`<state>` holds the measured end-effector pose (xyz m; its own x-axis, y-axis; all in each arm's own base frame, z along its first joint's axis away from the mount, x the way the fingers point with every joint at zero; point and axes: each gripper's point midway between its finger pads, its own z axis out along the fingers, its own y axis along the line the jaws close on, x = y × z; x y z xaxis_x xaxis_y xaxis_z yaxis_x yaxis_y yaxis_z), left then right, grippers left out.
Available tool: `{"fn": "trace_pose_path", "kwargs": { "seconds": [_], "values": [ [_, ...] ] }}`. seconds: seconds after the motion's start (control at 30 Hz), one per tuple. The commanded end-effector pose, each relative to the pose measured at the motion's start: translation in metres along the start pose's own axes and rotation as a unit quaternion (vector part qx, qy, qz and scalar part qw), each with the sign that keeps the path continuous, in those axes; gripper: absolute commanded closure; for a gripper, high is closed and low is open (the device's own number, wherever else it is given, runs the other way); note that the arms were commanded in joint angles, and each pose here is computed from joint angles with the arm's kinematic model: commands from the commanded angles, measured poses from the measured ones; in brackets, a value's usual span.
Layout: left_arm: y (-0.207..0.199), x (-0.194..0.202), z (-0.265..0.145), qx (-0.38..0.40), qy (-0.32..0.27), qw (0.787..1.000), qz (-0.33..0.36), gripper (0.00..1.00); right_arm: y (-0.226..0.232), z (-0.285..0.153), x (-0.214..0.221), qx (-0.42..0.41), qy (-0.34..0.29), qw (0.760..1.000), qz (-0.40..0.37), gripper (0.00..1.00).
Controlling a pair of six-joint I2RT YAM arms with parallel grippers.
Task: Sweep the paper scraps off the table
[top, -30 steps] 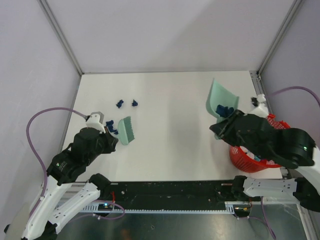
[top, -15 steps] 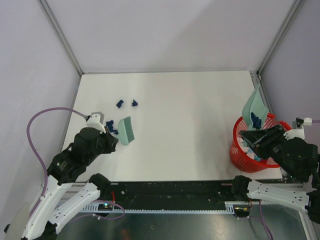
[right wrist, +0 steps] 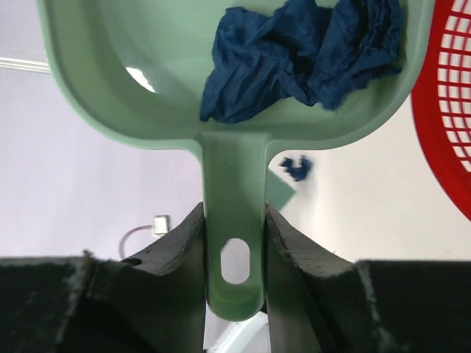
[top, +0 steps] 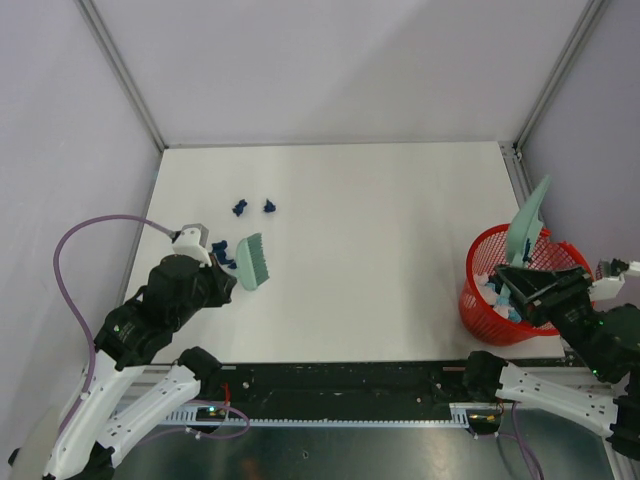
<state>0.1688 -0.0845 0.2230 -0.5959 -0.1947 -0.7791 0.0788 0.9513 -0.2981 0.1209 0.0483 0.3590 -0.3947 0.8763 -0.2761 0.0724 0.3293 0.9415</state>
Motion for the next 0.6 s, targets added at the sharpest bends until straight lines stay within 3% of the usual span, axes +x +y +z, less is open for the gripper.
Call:
{"fn": "trace_pose_path", "kwargs": {
  "seconds": [0.0, 0.23, 0.57],
  "values": [
    [-0.002, -0.011, 0.001, 0.002, -0.027, 1.0, -0.015, 1.0, 0.032, -0.013, -0.027, -0.097, -0.04, 0.991, 0.078, 1.0],
    [-0.001, -0.011, 0.002, -0.001, -0.026, 1.0, -0.014, 1.0, 0.034, -0.03, -0.047, -0.138, -0.047, 0.98, 0.132, 1.0],
    [-0.001, -0.012, 0.001, -0.001, -0.028, 0.999, -0.016, 1.0, 0.046, -0.026, -0.043, -0.189, -0.002, 0.965, 0.184, 1.0]
  ]
}}
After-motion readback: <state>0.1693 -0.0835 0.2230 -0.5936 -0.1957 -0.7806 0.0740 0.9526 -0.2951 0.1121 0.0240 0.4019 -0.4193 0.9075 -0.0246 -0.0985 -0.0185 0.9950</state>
